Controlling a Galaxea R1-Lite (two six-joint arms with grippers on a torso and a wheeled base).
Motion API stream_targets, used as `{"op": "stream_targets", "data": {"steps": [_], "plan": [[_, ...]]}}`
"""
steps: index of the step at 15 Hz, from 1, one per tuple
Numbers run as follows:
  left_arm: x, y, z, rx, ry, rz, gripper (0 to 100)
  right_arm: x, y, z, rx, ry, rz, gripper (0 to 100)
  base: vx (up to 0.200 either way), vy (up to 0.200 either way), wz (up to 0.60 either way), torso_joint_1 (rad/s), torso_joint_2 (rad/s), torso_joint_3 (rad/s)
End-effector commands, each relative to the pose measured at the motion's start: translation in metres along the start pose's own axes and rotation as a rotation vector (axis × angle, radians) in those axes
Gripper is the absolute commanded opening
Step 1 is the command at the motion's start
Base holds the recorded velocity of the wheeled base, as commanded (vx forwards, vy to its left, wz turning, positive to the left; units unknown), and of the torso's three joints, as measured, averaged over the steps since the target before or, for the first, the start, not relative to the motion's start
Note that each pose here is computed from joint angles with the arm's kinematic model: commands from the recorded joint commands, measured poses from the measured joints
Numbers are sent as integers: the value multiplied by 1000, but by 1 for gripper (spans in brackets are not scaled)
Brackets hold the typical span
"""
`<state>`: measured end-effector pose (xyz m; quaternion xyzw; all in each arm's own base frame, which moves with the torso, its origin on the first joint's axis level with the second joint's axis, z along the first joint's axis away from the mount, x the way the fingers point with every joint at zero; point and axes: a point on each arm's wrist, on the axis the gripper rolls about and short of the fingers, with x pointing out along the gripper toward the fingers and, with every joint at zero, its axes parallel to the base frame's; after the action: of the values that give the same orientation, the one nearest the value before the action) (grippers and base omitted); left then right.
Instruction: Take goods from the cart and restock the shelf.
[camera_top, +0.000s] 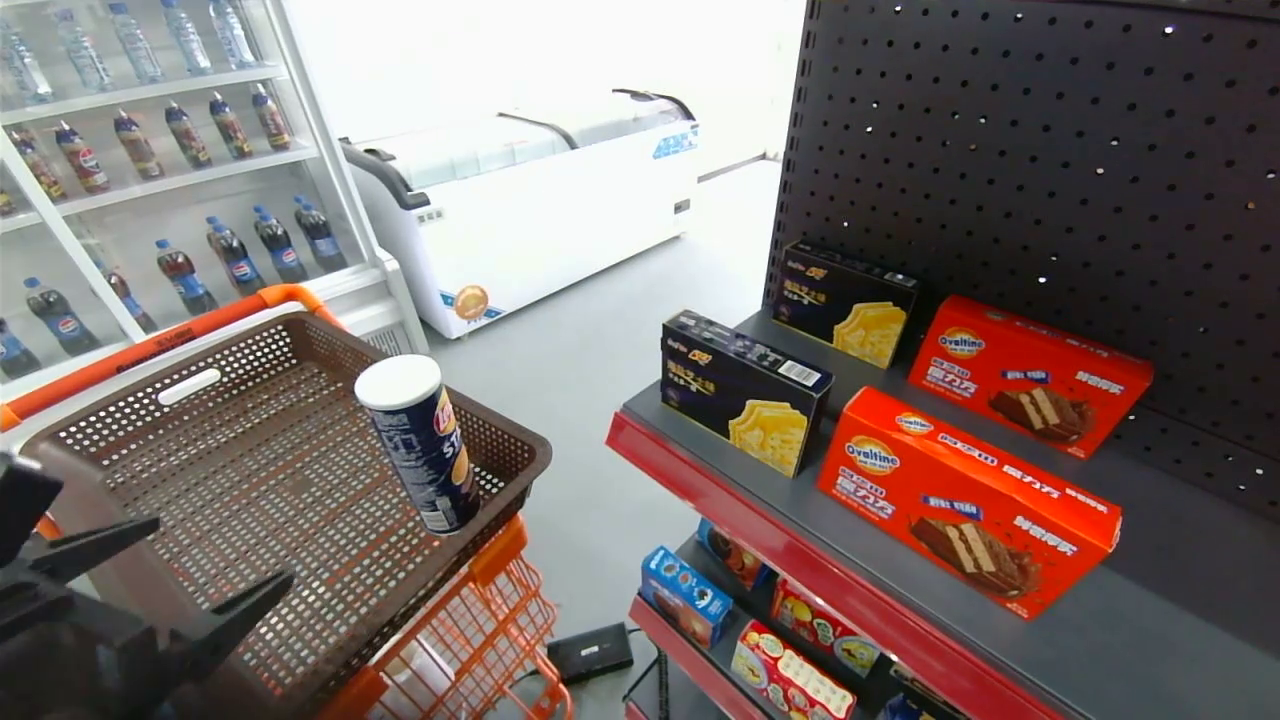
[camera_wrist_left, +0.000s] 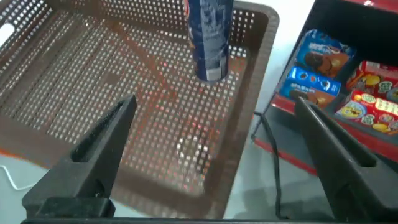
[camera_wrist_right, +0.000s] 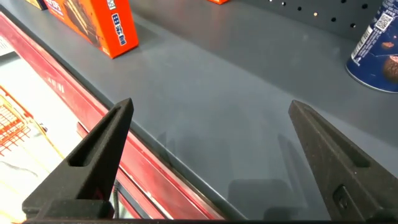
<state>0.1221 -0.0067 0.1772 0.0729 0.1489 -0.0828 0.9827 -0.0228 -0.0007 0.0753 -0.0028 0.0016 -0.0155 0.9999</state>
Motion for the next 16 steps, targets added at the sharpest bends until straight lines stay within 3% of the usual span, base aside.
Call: {"op": "stream_targets", "data": {"steps": [1,5,9,12,14,16], "plan": [[53,4,3,-9,66,-25,100,0,0,0,-1,0,0,100,0,0,0,0,0,0],[99,10,2,-16,63,-15,100,0,0,0,-1,0,0,100,0,0,0,0,0,0],[140,10,-4,-31,10,-19,100,0,0,0,-1,-2,-1,100,0,0,0,0,0,0],[155,11,-9,-38,0,-17,100,0,0,0,-1,0,0,100,0,0,0,0,0,0],[162,11,-13,-44,-22,-16,100,0,0,0,-1,-2,0,100,0,0,0,0,0,0],[180,10,-20,-38,-78,-13,100,0,0,0,-1,0,0,100,0,0,0,0,0,0]]}}
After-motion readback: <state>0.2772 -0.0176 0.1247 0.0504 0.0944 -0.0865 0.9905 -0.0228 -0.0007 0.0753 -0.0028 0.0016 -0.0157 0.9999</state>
